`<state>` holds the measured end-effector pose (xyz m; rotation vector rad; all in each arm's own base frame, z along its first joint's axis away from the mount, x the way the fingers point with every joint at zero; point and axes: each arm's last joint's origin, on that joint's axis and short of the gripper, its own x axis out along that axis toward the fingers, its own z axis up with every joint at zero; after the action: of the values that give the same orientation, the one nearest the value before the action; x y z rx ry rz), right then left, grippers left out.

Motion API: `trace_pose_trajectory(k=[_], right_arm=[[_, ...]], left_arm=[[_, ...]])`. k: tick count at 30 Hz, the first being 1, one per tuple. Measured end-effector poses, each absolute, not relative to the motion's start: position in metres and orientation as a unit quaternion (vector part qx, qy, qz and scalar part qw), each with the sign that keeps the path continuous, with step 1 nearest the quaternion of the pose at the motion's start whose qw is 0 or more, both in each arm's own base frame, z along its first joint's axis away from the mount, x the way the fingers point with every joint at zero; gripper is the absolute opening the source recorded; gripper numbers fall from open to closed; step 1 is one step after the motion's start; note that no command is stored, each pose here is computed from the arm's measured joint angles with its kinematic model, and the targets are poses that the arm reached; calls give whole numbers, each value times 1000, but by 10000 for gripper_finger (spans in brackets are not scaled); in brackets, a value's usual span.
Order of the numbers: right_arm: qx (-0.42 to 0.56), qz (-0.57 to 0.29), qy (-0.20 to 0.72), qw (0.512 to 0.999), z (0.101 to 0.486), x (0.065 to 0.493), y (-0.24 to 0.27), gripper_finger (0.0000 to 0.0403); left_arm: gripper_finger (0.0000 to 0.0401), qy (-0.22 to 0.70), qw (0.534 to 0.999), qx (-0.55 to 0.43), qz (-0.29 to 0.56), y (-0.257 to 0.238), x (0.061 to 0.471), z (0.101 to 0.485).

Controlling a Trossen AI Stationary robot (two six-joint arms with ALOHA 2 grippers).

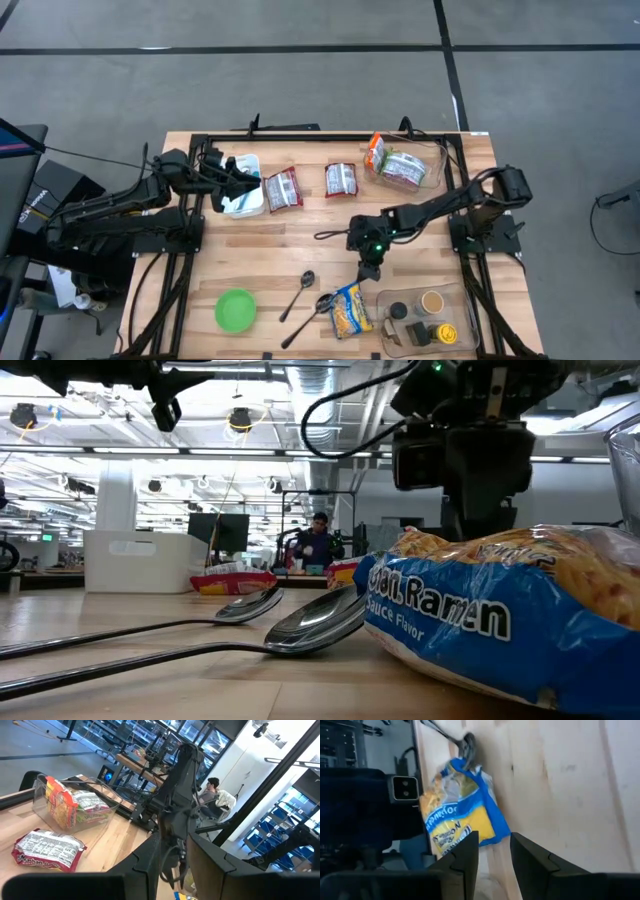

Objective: Pick & Place Food Item
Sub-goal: Put the blue noodle pack into the top transparent bin

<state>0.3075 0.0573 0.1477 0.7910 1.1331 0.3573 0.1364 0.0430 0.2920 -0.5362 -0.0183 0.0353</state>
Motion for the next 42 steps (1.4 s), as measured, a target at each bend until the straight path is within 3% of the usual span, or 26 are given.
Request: trace_pose_trajectory(k=[16, 35, 42], right_arm=[[409, 191, 531, 717, 114, 321, 78, 107], [418, 187, 527, 716, 117, 322, 79, 107], [409, 173, 511, 736, 118, 324, 79, 107]], left_arm=[[92, -16, 965, -262, 14, 43, 136, 294], [92, -17, 965, -262, 14, 43, 136, 294], [92, -17, 965, -262, 14, 43, 136, 294]])
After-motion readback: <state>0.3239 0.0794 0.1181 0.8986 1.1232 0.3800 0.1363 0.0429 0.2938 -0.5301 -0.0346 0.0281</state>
